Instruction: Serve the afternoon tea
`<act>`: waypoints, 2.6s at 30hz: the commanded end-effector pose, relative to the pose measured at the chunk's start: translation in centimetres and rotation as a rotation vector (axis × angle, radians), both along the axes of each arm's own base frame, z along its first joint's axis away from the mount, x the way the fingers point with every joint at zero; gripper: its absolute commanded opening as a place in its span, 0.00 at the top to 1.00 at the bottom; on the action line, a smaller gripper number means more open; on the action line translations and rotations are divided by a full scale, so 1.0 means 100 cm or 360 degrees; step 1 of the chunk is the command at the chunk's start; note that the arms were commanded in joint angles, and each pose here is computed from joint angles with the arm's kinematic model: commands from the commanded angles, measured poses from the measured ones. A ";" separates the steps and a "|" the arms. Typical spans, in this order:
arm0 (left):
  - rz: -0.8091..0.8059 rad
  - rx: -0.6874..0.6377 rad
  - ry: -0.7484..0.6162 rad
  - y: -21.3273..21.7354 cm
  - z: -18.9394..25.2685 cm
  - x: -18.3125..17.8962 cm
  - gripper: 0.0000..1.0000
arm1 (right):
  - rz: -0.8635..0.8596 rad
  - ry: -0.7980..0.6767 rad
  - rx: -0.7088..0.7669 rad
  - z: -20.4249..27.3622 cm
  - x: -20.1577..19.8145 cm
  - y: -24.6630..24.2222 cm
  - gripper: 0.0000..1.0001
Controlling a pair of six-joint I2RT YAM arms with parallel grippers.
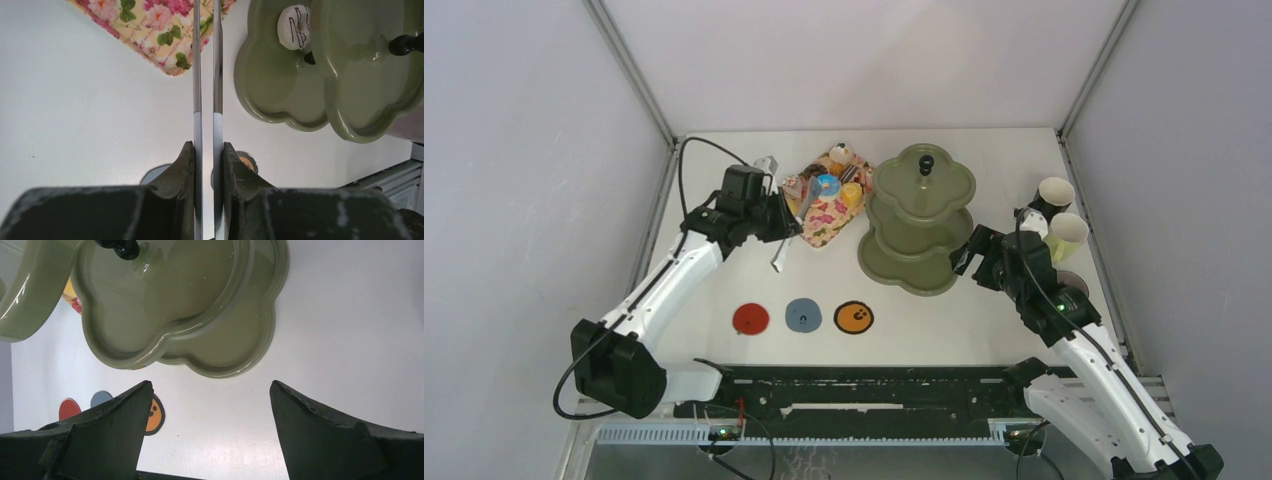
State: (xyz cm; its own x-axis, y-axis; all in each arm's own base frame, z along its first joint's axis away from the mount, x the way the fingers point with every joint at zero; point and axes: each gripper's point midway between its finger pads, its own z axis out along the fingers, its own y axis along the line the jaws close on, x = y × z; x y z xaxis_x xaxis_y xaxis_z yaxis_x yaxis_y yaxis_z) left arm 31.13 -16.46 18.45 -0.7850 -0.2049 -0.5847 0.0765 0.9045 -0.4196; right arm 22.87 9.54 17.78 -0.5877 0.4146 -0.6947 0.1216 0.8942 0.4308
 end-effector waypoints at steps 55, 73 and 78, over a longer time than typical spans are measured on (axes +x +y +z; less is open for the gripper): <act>-0.0599 -0.0030 -0.0235 -0.093 0.099 -0.031 0.61 | -0.0005 -0.0076 0.0061 0.011 0.009 0.010 0.06; -0.0484 -0.0084 -0.0265 -0.067 0.117 -0.036 0.61 | 0.0052 -0.0096 0.0071 0.013 0.014 0.018 0.06; -0.0290 -0.0059 -0.0244 -0.031 0.111 -0.025 0.65 | 0.0060 -0.0105 0.0067 0.014 0.014 0.018 0.06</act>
